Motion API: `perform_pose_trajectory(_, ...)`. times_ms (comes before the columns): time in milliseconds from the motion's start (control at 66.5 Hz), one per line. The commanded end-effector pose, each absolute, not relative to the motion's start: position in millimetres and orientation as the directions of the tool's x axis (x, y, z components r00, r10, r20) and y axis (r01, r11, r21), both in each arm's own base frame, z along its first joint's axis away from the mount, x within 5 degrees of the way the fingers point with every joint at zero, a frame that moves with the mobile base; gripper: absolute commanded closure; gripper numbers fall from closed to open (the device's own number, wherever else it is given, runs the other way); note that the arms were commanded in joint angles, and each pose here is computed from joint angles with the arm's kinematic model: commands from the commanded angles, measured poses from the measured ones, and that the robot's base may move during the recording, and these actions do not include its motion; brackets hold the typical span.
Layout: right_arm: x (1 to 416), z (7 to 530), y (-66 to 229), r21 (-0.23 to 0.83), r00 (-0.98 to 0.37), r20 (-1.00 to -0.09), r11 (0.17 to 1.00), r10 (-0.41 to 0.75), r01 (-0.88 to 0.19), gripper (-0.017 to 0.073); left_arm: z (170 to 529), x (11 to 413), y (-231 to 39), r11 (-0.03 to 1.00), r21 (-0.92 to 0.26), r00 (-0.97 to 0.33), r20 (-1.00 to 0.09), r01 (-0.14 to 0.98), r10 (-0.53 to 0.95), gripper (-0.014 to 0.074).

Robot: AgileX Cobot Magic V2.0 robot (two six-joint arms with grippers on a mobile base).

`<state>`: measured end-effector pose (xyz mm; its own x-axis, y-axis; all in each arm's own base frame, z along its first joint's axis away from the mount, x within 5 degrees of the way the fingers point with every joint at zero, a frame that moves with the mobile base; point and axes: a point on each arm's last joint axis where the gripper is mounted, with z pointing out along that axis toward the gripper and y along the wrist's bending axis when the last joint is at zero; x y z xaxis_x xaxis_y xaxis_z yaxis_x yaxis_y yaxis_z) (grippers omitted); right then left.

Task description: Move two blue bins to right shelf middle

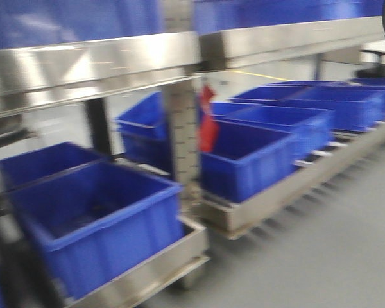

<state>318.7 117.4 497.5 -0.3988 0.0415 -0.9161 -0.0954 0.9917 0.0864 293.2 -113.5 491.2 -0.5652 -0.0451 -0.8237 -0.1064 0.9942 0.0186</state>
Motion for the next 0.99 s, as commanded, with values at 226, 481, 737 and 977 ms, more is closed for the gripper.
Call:
perform_pose_trajectory(226,314.3,510.4,125.6,0.14,-0.318,-0.944,0.977,0.082,-0.163,0.0721,495.6,291.9,-120.3,0.998,-0.011,-0.54,-0.841,-0.055,-0.039,0.0705)
perform_pose_trajectory(481,314.3,510.4,125.6,0.14,-0.318,-0.944,0.977,0.082,-0.163,0.0721,495.7,291.9,-120.1,0.998,-0.009,-0.539,-0.841,-0.056,-0.038,0.0705)
perform_pose_trajectory(737,314.3,510.4,125.6,0.14,-0.318,-0.944,0.977,0.082,-0.163,0.0721,495.7,291.9,-120.1,0.998,-0.009,-0.539,-0.841,-0.056,-0.038,0.0705)
perform_pose_trajectory(977,314.3,510.4,125.6,0.14,-0.318,-0.944,0.977,0.082,-0.163,0.0721,495.7,291.9,-120.1,0.998,-0.009,-0.539,-0.841,-0.056,-0.038,0.0705)
